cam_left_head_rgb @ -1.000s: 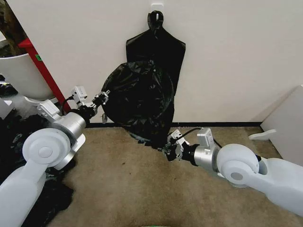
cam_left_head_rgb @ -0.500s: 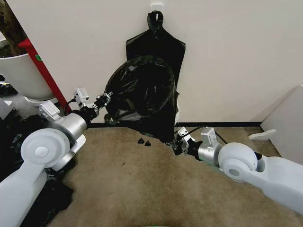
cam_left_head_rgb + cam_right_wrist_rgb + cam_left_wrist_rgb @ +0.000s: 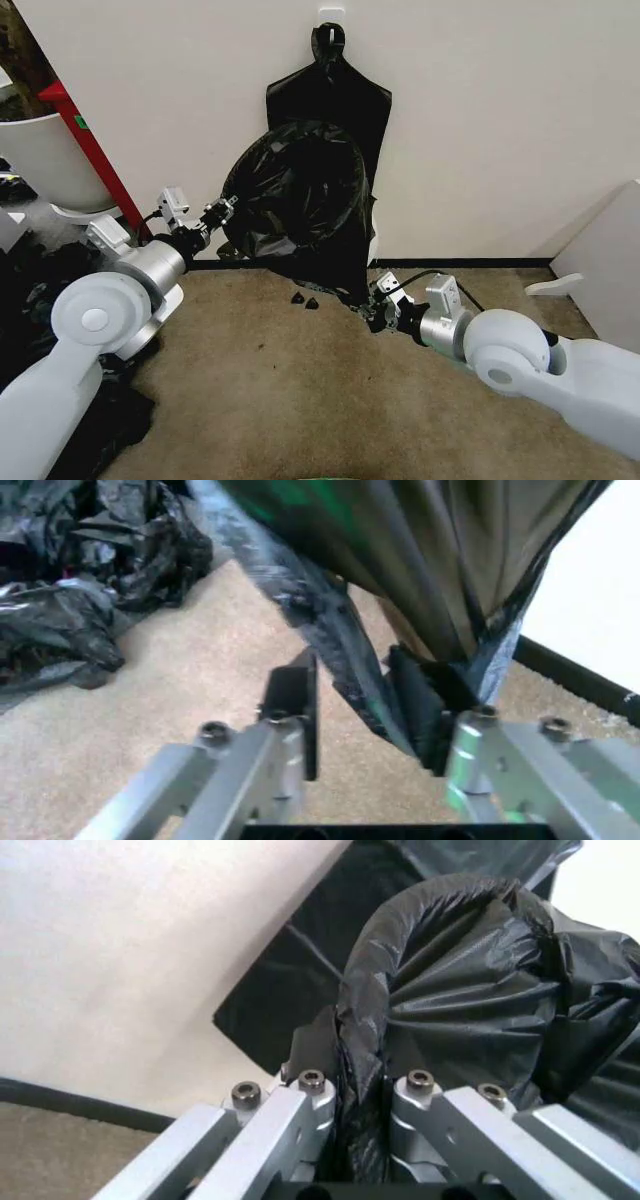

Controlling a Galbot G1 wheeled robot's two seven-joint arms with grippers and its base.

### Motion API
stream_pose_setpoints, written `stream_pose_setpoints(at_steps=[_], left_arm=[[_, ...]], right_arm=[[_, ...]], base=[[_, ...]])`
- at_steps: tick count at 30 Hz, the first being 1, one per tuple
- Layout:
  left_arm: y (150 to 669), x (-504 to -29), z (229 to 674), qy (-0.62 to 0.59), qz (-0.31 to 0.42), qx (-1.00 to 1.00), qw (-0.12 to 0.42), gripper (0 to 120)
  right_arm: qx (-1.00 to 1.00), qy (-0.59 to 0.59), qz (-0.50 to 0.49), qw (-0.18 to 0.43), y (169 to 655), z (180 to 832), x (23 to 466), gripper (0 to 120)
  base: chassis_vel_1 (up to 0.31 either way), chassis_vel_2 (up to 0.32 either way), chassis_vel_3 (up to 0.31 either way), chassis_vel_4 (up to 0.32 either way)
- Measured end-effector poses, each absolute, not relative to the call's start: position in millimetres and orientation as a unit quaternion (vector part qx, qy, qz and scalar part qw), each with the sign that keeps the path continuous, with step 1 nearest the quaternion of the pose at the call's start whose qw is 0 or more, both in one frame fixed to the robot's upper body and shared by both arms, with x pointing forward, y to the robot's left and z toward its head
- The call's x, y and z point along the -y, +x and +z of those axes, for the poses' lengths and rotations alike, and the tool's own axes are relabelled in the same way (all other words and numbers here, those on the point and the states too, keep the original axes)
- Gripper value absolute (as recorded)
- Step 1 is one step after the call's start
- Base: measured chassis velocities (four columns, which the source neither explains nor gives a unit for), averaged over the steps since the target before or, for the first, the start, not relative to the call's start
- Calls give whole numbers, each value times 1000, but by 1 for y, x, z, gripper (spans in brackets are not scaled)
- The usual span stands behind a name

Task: Place the garbage bag over the trash bin.

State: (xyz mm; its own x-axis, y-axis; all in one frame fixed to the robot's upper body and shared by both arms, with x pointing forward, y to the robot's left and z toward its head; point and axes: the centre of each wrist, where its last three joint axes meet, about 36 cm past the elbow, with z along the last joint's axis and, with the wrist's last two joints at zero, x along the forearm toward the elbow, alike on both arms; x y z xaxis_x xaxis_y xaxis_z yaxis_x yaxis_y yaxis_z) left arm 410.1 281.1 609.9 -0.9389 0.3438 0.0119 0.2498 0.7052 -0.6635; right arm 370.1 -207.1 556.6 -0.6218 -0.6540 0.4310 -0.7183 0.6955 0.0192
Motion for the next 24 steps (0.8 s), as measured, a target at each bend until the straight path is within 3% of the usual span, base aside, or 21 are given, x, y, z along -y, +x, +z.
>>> stream_pose_setpoints(at_steps=[9, 15, 17, 20, 24], left_arm=[[416, -285, 608, -141, 342, 927, 69, 4], [421, -284, 606, -117, 339, 930, 75, 4], [421, -284, 606, -116, 339, 930, 75, 4], [421, -284, 607, -113, 332, 934, 73, 4], [419, -284, 599, -108, 292, 948, 67, 4]], right_arm=[[899, 390, 92, 177, 348, 551, 206, 55], [903, 389, 86, 160, 327, 552, 201, 82], [904, 388, 85, 159, 326, 551, 201, 82], [911, 380, 79, 141, 321, 552, 200, 98], [923, 361, 64, 112, 313, 572, 193, 100]], base=[[0, 0, 0, 0], [0, 0, 0, 0], [0, 0, 0, 0], [0, 0, 0, 0], [0, 0, 0, 0]])
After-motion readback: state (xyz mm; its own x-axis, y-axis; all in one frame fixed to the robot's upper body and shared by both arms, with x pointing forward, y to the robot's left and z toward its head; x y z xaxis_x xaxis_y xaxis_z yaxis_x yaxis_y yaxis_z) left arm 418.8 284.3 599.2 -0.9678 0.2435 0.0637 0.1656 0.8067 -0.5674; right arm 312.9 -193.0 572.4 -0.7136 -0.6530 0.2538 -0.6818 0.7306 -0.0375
